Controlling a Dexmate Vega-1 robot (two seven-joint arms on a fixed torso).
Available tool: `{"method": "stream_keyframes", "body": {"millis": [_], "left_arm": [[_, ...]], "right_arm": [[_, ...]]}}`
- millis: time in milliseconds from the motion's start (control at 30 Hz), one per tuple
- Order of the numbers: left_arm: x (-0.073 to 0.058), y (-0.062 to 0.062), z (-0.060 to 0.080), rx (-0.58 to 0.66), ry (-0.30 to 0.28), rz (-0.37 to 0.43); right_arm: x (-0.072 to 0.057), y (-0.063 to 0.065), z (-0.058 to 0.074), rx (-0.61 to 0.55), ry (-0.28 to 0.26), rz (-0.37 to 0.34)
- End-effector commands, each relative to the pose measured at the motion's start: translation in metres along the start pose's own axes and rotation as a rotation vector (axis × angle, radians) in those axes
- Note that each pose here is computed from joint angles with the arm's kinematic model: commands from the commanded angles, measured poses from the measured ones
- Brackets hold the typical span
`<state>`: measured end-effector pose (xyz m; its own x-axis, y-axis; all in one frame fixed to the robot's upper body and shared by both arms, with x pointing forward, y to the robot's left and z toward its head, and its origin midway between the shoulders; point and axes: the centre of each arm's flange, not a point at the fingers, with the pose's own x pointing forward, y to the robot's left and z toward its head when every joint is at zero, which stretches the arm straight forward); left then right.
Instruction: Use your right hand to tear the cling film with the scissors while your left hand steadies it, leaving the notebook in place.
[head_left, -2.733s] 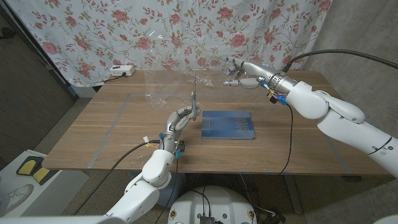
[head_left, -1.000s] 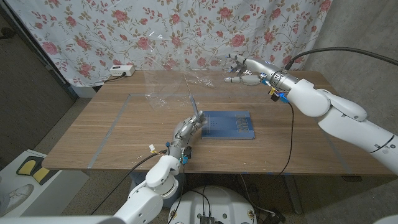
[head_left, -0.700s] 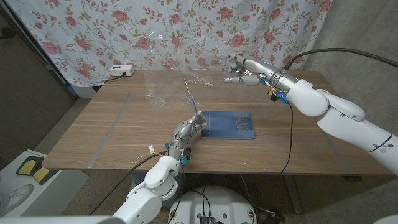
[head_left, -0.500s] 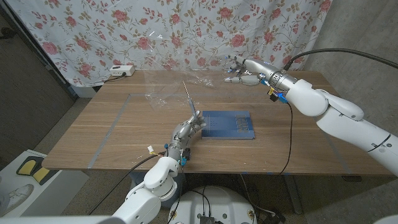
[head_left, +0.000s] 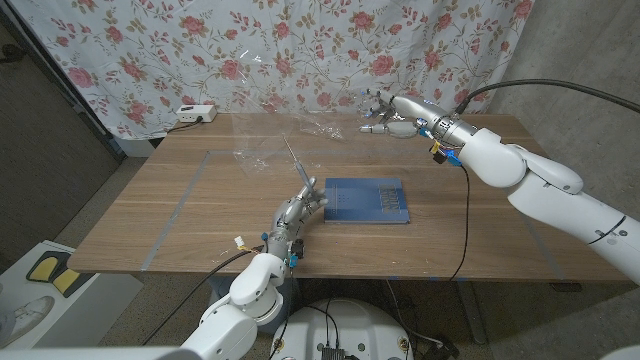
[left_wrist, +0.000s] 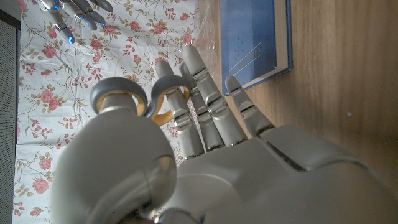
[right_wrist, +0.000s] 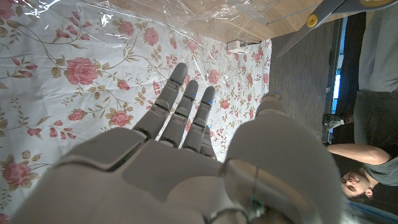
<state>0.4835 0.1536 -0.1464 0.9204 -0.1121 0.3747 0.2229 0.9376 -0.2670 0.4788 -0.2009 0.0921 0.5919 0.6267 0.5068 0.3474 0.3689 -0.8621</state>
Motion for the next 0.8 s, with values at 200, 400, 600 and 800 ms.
{"method": "stream_keyframes", "body": {"millis": [200,400,600,800], "left_arm": [[-0.003,0.017,0.013,0.161,-0.042,0.044],[-0.001,0.024,0.022,0.269,-0.061,0.045],[0.004,0.030,0.033,0.371,-0.064,0.011],[0.011,0.040,0.041,0.429,-0.066,-0.026]], "right_arm": [[0.002,0.001,-0.002,0.013,-0.006,-0.012],[0.002,0.002,-0.003,0.016,-0.004,-0.012],[0.003,0.000,-0.004,0.015,0.001,-0.013],[0.005,-0.002,-0.004,0.013,0.002,-0.012]]}}
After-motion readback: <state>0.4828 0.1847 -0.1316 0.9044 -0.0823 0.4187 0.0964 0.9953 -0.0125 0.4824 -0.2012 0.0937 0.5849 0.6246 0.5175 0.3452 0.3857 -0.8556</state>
